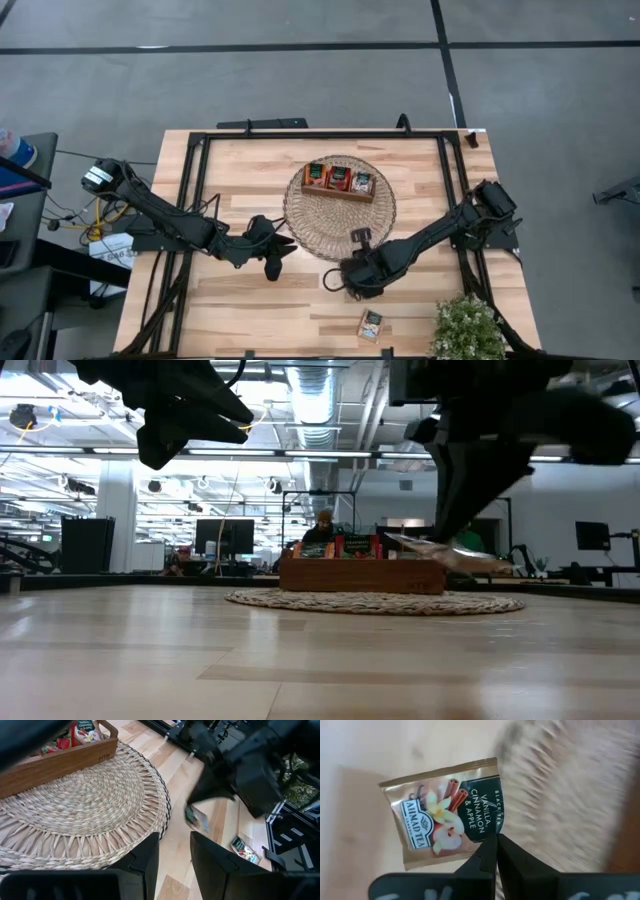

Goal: Pick & Place Tea
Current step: Put the brown tea bag into the right section of the wooden organizer

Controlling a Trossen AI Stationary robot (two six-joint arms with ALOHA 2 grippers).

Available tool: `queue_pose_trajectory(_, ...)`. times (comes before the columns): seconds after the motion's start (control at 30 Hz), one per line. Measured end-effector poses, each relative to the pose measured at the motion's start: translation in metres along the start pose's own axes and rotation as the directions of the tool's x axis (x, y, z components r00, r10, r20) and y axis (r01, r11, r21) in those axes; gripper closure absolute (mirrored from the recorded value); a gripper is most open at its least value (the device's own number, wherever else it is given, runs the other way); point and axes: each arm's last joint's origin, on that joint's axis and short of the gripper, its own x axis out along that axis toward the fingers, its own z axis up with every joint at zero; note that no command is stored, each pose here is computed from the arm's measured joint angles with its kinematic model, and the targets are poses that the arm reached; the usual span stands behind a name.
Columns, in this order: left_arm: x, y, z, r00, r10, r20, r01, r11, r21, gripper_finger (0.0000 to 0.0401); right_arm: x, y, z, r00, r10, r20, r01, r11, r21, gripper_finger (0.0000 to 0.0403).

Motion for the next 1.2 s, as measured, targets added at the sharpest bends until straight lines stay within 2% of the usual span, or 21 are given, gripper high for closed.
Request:
queue_pose_trajectory(0.13, 0.0, 0.0, 0.0, 1.0, 0.0, 0.0, 0.0, 1.0, 0.0, 0.03, -0.006, -0.019, 0.0, 0.987, -0.145, -0.064, 0.145, 0.989, -0.004, 0.0403)
queue_pose_trajectory(0.33, 0.0, 0.0, 0.0, 1.0, 0.0, -0.001, 0.0, 1.0, -0.003, 0.0299, -0.008, -0.057, -0.007, 0.926, -0.333, -0.18, 0.339, 0.941, 0.001, 0.0403)
queue_pose_trajectory(0.47, -0.001, -0.001, -0.001, 1.0, -0.005, -0.005, 0.005, 1.0, 0.001, 0.0299, -0.011, -0.092, -0.014, 0.889, -0.399, -0.224, 0.422, 0.904, 0.065, 0.0403)
queue_pose_trajectory(0.63, -0.003, -0.003, -0.003, 1.0, -0.012, -0.014, 0.012, 1.0, 0.009, 0.0299, -0.026, -0.138, -0.025, 0.839, -0.488, -0.242, 0.533, 0.828, 0.177, 0.0403)
queue_pose_trajectory(0.73, -0.003, -0.003, -0.003, 1.0, -0.012, -0.014, 0.012, 1.0, 0.009, 0.0299, -0.031, -0.161, -0.032, 0.815, -0.517, -0.261, 0.574, 0.782, 0.243, 0.0403)
queue_pose_trajectory(0.83, -0.003, -0.003, -0.003, 1.0, -0.012, -0.014, 0.012, 1.0, 0.009, 0.0299, -0.024, -0.175, -0.041, 0.808, -0.52, -0.278, 0.586, 0.758, 0.287, 0.0403)
queue_pose_trajectory(1.0, -0.004, -0.004, -0.005, 1.0, -0.017, -0.017, 0.018, 1.0, 0.011, 0.0299, 0.0, -0.178, -0.061, 0.796, -0.497, -0.346, 0.593, 0.756, 0.277, 0.0403)
queue_pose_trajectory(1.2, -0.004, -0.005, -0.005, 1.0, -0.021, -0.018, 0.021, 1.0, 0.018, 0.0299, 0.015, -0.174, -0.067, 0.812, -0.482, -0.329, 0.574, 0.759, 0.306, 0.0403)
